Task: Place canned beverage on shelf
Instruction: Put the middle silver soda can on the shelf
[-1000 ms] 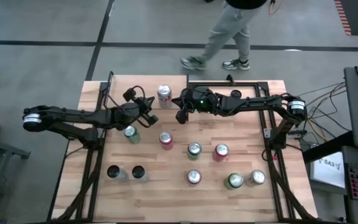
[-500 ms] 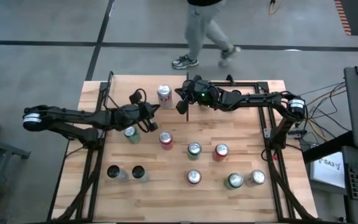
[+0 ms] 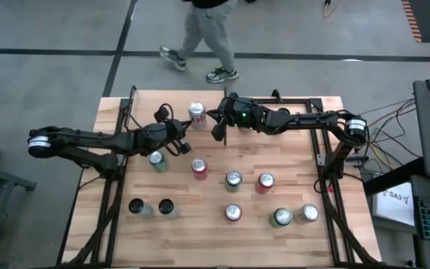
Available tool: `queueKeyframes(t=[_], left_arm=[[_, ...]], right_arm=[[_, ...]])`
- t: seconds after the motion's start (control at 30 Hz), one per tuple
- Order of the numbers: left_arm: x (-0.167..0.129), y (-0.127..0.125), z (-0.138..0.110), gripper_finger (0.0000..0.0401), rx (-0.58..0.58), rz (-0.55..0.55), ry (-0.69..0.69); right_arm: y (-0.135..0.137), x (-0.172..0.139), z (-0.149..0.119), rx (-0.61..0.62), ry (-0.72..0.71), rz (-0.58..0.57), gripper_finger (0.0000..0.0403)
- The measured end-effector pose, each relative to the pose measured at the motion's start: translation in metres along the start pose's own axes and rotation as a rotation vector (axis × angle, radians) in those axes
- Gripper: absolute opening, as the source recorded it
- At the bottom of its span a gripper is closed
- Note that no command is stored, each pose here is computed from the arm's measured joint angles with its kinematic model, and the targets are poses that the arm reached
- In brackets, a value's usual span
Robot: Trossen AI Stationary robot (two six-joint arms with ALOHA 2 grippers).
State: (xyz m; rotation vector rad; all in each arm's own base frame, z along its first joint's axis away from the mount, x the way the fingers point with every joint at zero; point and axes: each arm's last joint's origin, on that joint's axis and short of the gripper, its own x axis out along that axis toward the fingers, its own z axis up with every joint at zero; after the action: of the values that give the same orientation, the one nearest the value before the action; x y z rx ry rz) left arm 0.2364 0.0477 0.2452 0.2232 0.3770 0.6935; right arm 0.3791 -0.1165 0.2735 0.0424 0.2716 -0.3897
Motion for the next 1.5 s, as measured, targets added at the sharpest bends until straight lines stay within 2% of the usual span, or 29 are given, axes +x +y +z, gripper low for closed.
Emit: queueKeyframes(t=[0.13, 0.33, 0.57, 0.7, 0.87, 0.97, 1.13, 1.23, 1.33, 1.5], left_arm=[[0.0, 0.001, 0.0, 0.0, -0.002, 0.007, 0.0], [0.0, 0.003, 0.0, 0.0, -0.011, 0.079, 0.012], [-0.001, 0.003, -0.004, 0.0, -0.016, 0.074, 0.047], [-0.008, 0.001, -0.004, 0.0, -0.012, 0.039, 0.059], [-0.013, -0.005, -0.006, 0.0, 0.009, -0.143, 0.066], [-0.014, -0.006, -0.007, 0.0, 0.046, -0.205, 0.069], [-0.016, -0.005, -0.005, 0.0, 0.132, -0.221, 0.041], [-0.018, -0.005, -0.003, 0.0, 0.155, -0.293, 0.014], [-0.018, -0.005, -0.003, 0.0, 0.141, -0.299, 0.014], [-0.017, -0.002, 0.0, 0.0, 0.127, -0.203, 0.008]], right_arm=[[0.003, 0.0, 0.0, -0.003, 0.0, 0.007, 0.0009], [0.013, -0.001, 0.0, -0.01, 0.0, 0.037, 0.0009], [0.021, -0.002, -0.001, -0.024, 0.004, 0.047, 0.0009], [0.02, -0.002, -0.003, -0.021, 0.024, 0.01, 0.0009], [0.014, -0.003, -0.011, -0.031, 0.102, -0.079, 0.0009], [0.013, -0.003, -0.013, -0.041, 0.129, -0.104, 0.0009], [0.01, -0.003, -0.01, -0.132, 0.123, -0.091, 0.0009], [-0.002, -0.002, -0.008, -0.205, 0.115, -0.107, 0.0009], [-0.015, -0.001, -0.006, -0.244, 0.098, -0.107, 0.0009], [-0.024, 0.0, -0.007, -0.2, 0.104, -0.054, 0.0009]])
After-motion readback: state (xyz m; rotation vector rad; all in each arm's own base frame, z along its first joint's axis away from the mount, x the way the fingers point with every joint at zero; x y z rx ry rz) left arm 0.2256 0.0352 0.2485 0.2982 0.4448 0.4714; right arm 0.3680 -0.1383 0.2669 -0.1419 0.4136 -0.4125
